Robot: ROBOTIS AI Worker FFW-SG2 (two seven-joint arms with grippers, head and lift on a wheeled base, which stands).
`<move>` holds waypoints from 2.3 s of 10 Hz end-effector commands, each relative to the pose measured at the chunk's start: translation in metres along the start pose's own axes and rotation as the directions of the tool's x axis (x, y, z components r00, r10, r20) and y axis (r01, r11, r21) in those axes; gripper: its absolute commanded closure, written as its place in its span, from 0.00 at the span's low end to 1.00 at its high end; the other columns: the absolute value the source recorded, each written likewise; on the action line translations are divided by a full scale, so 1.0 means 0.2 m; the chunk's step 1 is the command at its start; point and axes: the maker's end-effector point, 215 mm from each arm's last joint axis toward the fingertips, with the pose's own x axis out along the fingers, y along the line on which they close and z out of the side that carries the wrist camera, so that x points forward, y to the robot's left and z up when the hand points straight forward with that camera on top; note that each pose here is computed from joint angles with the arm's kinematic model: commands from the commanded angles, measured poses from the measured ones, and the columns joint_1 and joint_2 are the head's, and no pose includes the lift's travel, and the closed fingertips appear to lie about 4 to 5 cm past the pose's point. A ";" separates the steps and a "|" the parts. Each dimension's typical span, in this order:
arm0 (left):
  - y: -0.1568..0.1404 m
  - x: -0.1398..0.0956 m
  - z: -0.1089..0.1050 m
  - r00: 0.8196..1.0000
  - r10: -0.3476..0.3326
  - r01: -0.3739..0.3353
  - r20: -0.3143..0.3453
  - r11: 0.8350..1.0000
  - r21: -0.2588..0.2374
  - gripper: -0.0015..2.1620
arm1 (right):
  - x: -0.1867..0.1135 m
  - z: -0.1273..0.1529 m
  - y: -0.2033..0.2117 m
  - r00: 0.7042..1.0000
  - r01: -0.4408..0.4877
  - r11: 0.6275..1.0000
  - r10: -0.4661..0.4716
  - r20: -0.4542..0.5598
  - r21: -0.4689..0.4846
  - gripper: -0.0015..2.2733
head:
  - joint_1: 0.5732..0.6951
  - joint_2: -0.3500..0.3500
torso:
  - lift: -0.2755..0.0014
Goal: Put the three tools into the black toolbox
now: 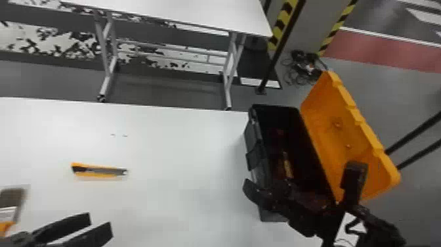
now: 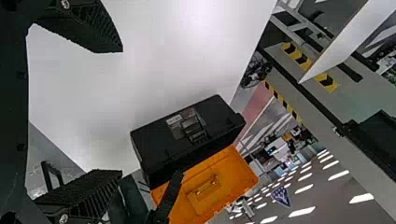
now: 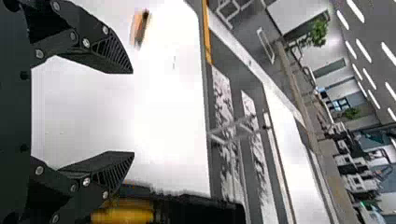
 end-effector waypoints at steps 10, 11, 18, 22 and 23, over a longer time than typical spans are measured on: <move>0.54 -0.47 -0.39 0.904 0.415 -0.428 -0.104 0.887 -0.173 0.03 | 0.23 -0.29 0.48 0.977 -0.208 0.969 0.212 -0.019 0.131 0.03 | 1.00 0.97 | 0.81; 0.56 -0.51 -0.43 0.889 0.431 -0.457 -0.156 0.858 -0.234 0.03 | 0.23 -0.32 0.47 0.976 -0.211 0.968 0.215 -0.021 0.137 0.03 | 1.00 1.00 | 0.81; 0.74 -0.81 -0.08 0.774 0.603 -0.633 -0.193 0.749 -0.194 0.03 | 0.25 -0.30 0.46 0.975 -0.219 0.968 0.222 -0.007 0.124 0.03 | 1.00 1.00 | 0.81; 0.91 -0.94 -0.05 0.655 0.718 -0.752 -0.237 0.650 -0.111 0.04 | 0.26 -0.27 0.47 0.970 -0.241 0.964 0.242 0.001 0.112 0.03 | 1.00 1.00 | 0.81; 0.96 -0.90 -0.01 0.618 0.740 -0.774 -0.264 0.632 -0.043 0.04 | 0.25 -0.25 0.47 0.969 -0.246 0.963 0.246 0.009 0.108 0.03 | 1.00 1.00 | 0.81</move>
